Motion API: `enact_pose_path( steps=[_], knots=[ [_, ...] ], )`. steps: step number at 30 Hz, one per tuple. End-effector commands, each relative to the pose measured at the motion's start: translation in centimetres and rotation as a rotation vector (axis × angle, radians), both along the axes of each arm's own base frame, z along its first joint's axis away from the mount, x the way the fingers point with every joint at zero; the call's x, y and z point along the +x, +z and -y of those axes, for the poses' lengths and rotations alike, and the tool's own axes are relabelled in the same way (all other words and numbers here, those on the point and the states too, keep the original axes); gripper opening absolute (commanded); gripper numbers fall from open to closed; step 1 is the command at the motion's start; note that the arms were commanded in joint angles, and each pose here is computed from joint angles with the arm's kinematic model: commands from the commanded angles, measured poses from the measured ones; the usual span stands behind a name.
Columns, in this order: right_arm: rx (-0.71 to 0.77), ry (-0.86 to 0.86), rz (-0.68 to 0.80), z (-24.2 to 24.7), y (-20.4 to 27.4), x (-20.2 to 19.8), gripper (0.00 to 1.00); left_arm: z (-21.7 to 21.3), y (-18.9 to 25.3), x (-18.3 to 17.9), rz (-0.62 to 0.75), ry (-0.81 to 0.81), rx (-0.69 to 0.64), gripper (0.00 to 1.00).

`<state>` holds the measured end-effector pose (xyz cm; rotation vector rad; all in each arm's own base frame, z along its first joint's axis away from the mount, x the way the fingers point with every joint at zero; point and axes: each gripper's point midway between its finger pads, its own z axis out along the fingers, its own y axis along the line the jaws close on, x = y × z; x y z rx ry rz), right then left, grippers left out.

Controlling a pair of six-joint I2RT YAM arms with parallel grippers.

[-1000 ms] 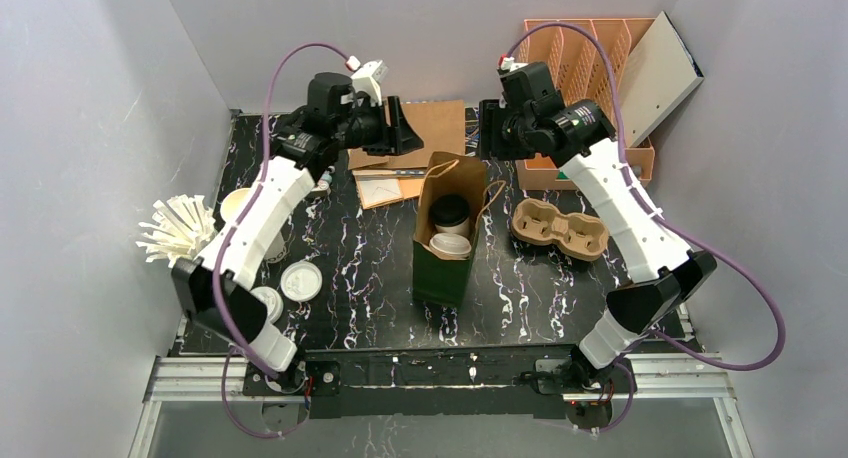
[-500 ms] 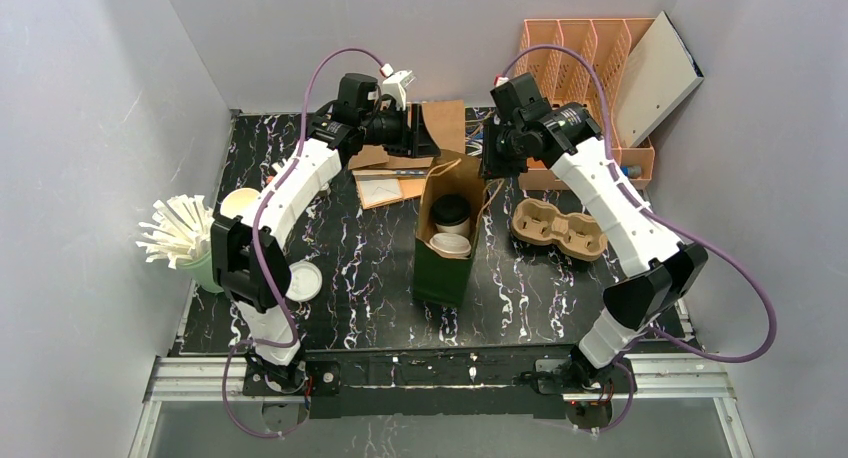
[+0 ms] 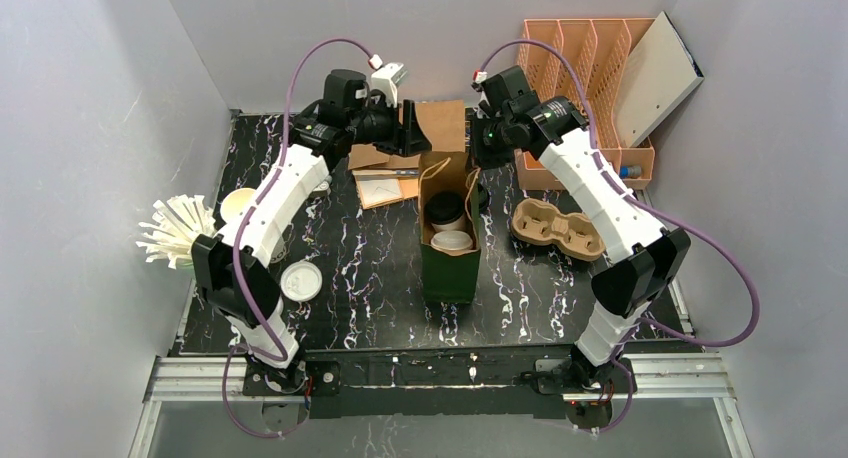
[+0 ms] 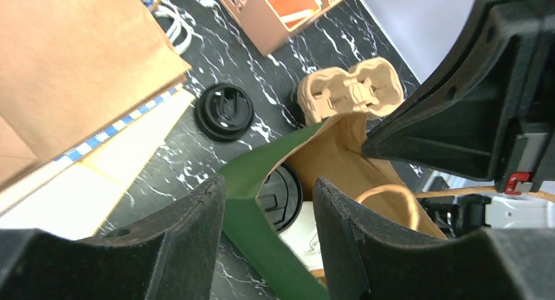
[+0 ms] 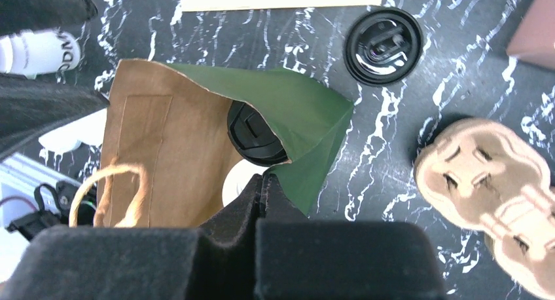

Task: Pack the takeout coffee
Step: Place the coffee cup on the cup tray.

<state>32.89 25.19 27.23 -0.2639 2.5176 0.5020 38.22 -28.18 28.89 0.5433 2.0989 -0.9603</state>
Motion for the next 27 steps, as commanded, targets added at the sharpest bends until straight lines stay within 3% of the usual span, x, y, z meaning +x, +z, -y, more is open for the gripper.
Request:
enact_pose_path(
  steps=[1, 5, 8, 15, 18, 21, 24, 27],
  knots=[
    [0.086, 0.183, 0.107, -2.5, 2.6, 0.5, 0.01, -1.4, 4.5, 0.6, 0.177, 0.030, 0.033, 0.51],
    [0.103, 0.249, 0.131, -3.4, 2.8, 0.7, 0.04, -0.4, 4.2, 1.2, 0.171, -0.010, 0.015, 0.51],
    [0.095, 0.273, 0.169, -3.5, 3.4, 1.2, 0.20, -0.3, 4.1, 0.8, 0.183, -0.040, 0.017, 0.51],
    [0.027, 0.229, 0.261, -2.0, 5.7, 2.5, 0.38, 0.4, 1.8, 0.4, 0.186, -0.136, 0.037, 0.51],
    [0.016, 0.191, 0.324, -1.0, 7.4, 2.5, 0.39, 1.1, 1.0, 0.7, 0.177, -0.169, 0.022, 0.47],
    [-0.004, 0.129, 0.407, 0.5, 9.1, 2.8, 0.48, 1.4, 0.4, 0.5, 0.160, -0.189, 0.017, 0.47],
    [-0.009, 0.081, 0.484, 1.6, 10.8, 3.0, 0.51, 1.6, -0.4, 0.3, 0.156, -0.201, 0.030, 0.48],
    [0.014, 0.093, 0.525, 1.7, 12.1, 2.6, 0.50, 1.8, -0.9, 0.4, 0.144, -0.204, 0.034, 0.40]
  ],
)
